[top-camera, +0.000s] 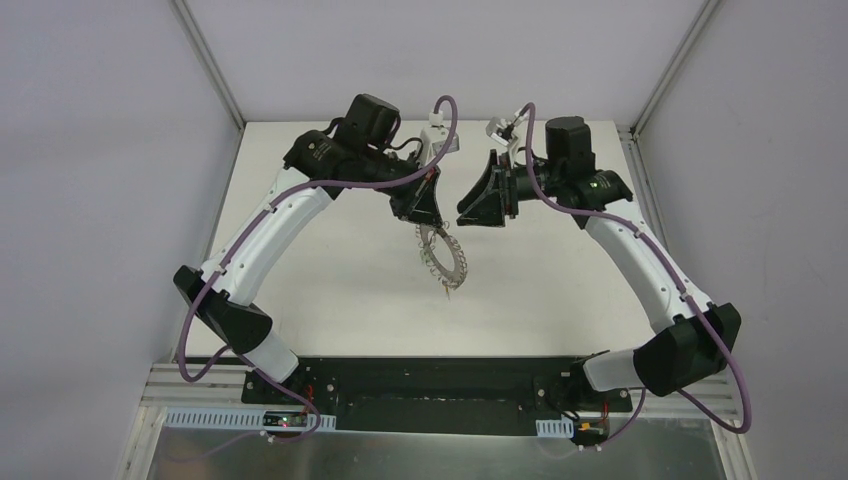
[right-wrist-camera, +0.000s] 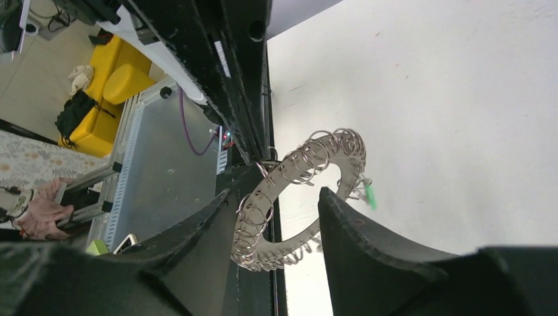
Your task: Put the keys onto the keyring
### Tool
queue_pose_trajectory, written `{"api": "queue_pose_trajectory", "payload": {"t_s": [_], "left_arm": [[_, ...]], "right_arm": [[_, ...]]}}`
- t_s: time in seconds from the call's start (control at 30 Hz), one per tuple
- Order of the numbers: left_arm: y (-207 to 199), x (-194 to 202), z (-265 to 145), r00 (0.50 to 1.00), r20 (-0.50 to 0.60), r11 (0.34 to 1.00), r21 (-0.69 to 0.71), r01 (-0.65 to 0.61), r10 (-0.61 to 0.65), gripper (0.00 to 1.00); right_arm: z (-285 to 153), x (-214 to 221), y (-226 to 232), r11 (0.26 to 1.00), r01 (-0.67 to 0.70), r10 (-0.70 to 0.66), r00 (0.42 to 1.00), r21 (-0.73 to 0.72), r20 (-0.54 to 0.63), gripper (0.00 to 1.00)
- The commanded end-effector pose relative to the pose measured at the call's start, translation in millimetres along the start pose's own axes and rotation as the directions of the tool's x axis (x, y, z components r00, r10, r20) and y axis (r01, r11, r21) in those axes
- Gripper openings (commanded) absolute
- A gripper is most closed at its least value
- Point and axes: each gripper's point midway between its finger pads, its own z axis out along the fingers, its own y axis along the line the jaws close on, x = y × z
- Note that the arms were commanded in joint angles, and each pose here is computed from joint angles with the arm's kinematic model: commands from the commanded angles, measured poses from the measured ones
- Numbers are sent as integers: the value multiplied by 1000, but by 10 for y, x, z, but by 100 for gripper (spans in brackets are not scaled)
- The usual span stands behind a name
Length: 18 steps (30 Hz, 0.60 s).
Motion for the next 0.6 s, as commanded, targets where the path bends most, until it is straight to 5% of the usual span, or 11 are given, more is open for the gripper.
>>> {"api": "queue_pose_trajectory", "payload": {"t_s": [0.0,0.3,0.57], "left_arm": [[-224,-93,-62,998,31,995,83,-55,52,0],[-306,-100,-47,998,36,991,121,-50,46,0],[-302,-80,-34,998,34,991,126,-47,43,0]], "right_arm": [[-2,-59,265,992,120,-121,993,-37,-12,52],[106,10,324,989,127,-130,991,-72,-40,50],[148,-32,374,989,110,-115,992,-96,-42,33]]}}
